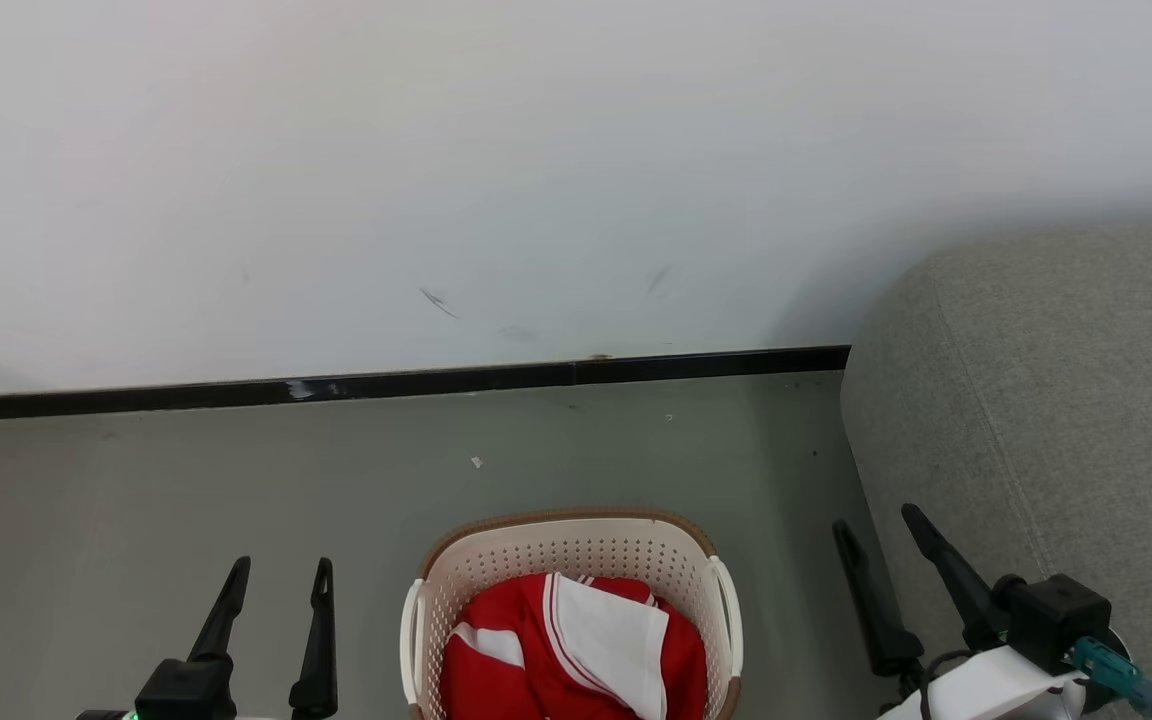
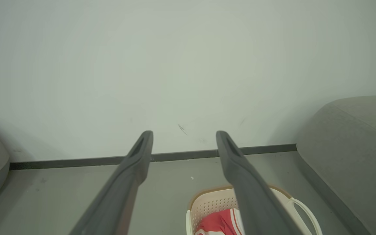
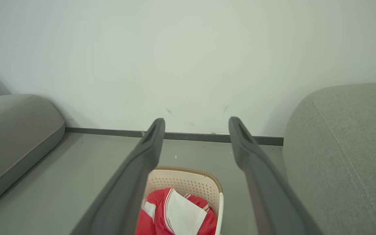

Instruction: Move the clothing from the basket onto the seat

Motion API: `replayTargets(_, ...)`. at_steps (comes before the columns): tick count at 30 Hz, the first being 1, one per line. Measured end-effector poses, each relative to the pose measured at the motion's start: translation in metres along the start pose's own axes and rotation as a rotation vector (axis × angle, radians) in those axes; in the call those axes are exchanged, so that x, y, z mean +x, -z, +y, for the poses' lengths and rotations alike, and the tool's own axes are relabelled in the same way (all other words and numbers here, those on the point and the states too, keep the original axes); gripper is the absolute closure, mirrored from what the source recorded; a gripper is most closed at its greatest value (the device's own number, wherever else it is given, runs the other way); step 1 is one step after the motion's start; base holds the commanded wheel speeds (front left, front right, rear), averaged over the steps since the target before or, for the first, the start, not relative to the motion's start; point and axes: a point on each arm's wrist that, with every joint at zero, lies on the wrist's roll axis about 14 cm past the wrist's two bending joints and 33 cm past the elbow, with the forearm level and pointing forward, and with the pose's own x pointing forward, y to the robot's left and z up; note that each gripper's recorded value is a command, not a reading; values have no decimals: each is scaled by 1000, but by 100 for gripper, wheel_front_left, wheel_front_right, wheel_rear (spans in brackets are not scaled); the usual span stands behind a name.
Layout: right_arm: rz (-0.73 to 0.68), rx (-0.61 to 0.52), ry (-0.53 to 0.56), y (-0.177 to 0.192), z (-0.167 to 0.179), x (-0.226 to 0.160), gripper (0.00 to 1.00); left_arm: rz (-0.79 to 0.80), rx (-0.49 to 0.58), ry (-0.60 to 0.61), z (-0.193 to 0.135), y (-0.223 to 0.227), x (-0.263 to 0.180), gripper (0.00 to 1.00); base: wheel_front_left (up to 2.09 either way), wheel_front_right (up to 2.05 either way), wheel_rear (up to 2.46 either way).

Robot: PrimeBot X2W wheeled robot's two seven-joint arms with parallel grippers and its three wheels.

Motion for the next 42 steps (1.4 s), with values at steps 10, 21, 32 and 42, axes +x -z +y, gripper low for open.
replayTargets(10, 20, 2, 22, 6, -7, -1, 0, 70, 34, 48, -10, 23, 0, 0, 0, 0, 0)
replayTargets(21, 20, -9, 81, 7, -28, 0, 0, 131, 106, 194, -35, 45, 17, 0, 0, 0, 0)
replayTargets(32, 45, -18, 136, 15, -47, 3, 0, 201, 161, 380, -77, 74, 41, 0, 0, 0, 0)
replayTargets(42, 26, -35, 159, 14, -61, 23, 0, 299, 214, 495, -102, 114, 60, 0, 0, 0, 0)
